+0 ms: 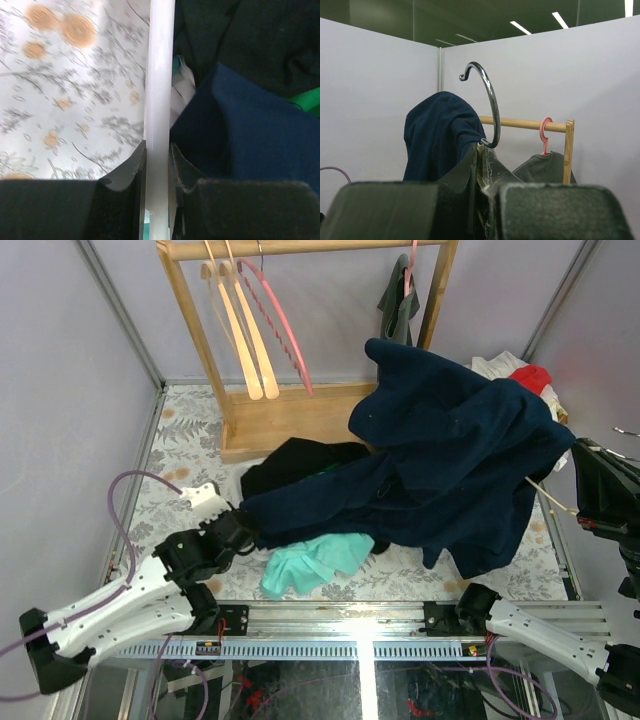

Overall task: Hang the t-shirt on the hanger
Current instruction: Move the bin to the center of the board.

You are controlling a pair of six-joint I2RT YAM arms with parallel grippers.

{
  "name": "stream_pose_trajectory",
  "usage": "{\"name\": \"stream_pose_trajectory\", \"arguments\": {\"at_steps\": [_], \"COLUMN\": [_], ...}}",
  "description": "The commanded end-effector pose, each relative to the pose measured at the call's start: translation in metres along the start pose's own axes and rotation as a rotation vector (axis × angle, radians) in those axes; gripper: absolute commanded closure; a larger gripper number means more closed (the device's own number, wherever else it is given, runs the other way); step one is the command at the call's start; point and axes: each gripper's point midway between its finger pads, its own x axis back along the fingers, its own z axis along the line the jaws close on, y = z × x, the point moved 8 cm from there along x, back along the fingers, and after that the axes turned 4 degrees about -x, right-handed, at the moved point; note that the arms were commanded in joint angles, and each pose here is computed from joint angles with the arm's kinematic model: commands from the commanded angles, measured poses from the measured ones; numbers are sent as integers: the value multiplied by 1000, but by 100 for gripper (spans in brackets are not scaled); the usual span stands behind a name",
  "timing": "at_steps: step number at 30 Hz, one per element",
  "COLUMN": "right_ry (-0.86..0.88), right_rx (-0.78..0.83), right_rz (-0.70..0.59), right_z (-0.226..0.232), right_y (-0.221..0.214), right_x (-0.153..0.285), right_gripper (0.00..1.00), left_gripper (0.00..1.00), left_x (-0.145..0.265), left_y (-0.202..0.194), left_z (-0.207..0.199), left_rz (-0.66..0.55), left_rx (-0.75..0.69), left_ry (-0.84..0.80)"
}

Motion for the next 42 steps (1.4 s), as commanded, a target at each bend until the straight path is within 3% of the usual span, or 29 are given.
{"name": "stream_pose_trajectory", "arguments": {"at_steps": [1,4,8,11,14,18,24,29,36,39,42], "right_ry": [-36,-41,-60,-79,-110,-126,-141,-158,-134,-118,-101], "right_rx": [7,20,44,67,91,98,120,112,78,72,67], "right_rz": [-129,-128,-128,-134,-146,-176,-188,-210,-201,-172,-134], "right_z": [-7,-9,-13,-18,-26,-35,-44,-56,-60,-55,-50], "right_y": [32,38,42,47,57,74,89,102,101,93,84], "right_x": [-10,-9,-4,1,10,23,29,36,33,27,19], "right_gripper": [100,100,100,100,100,100,100,100,100,100,100], "left_gripper": [98,100,99,90,66,47,36,35,36,34,30], "left_x": [-28,-54,-49,-47,-46,-51,-40,-11,19,40,41], "left_y": [31,46,56,58,58,55,71,98,115,92,72], "left_z": [18,25,29,35,38,34,11,-11,-68,-127,-175], "left_rz": [-141,-86,-136,-148,-165,-139,-125,-137,-69,-56,-51], "left_rx": [-37,16,67,57,74,76,93,83,45,-71,-175], "left_ry": [143,167,143,191,185,156,31,-98,-380,-467,-422]}}
